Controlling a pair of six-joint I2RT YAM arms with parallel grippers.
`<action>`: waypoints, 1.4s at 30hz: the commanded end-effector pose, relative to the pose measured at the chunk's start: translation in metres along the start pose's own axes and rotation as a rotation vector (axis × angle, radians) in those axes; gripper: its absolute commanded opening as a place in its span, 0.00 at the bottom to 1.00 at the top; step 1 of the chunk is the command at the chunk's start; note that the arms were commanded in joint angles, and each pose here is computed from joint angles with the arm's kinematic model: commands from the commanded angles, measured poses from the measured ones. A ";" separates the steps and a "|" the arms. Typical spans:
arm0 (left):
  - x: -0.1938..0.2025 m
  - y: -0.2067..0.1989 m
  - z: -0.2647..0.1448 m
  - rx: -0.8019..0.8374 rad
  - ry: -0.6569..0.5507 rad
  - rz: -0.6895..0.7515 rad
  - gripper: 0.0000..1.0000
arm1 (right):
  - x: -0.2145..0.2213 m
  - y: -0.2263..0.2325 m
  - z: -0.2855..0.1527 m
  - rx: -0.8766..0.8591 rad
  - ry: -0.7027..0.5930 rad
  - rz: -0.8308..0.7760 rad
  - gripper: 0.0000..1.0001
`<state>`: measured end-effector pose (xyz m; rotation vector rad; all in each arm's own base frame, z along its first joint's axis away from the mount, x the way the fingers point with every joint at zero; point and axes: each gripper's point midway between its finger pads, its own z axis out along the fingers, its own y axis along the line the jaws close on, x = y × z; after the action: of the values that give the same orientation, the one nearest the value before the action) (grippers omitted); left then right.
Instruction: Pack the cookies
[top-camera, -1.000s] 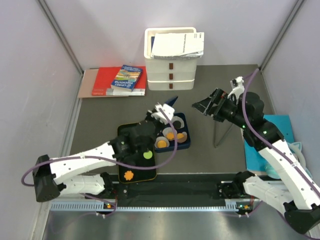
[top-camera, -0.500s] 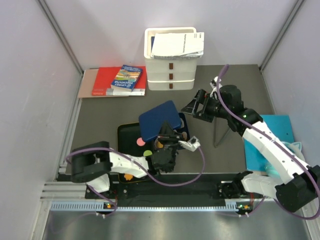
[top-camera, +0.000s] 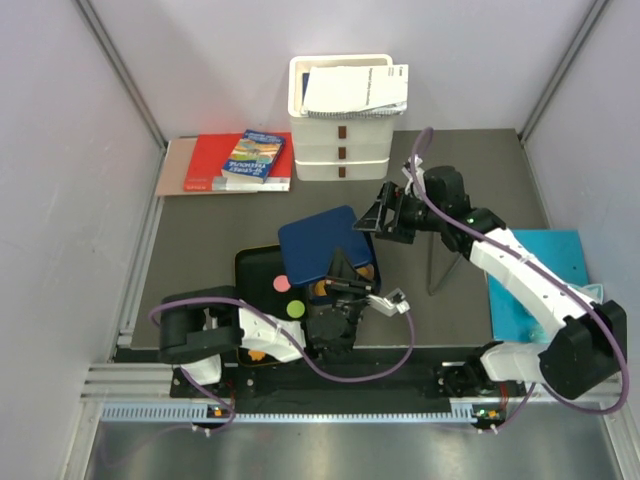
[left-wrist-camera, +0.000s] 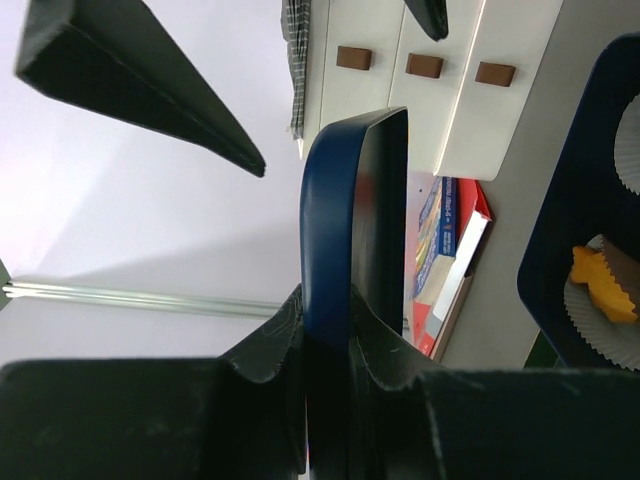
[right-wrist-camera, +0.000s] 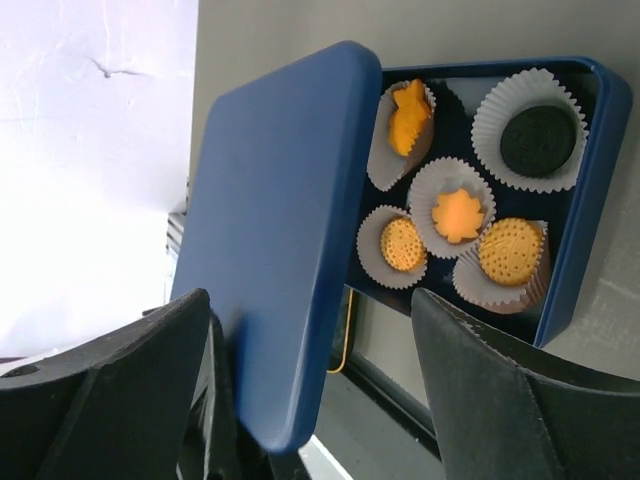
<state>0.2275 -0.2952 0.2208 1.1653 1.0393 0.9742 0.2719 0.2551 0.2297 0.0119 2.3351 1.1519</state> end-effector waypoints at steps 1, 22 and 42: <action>0.012 0.059 -0.008 -0.184 -0.001 -0.418 0.00 | -0.009 0.016 0.004 -0.085 -0.011 -0.051 0.80; 0.005 0.066 -0.008 -0.191 0.005 -0.521 0.00 | 0.007 0.033 0.047 -0.312 0.162 -0.010 0.22; 0.044 0.069 -0.013 -0.188 0.157 -0.680 0.99 | -0.059 0.057 -0.025 -0.347 -0.080 -0.056 0.00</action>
<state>0.2237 -0.2777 0.2432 0.9815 1.1733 0.8917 0.2955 0.2680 0.2634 -0.0580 2.1794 1.5003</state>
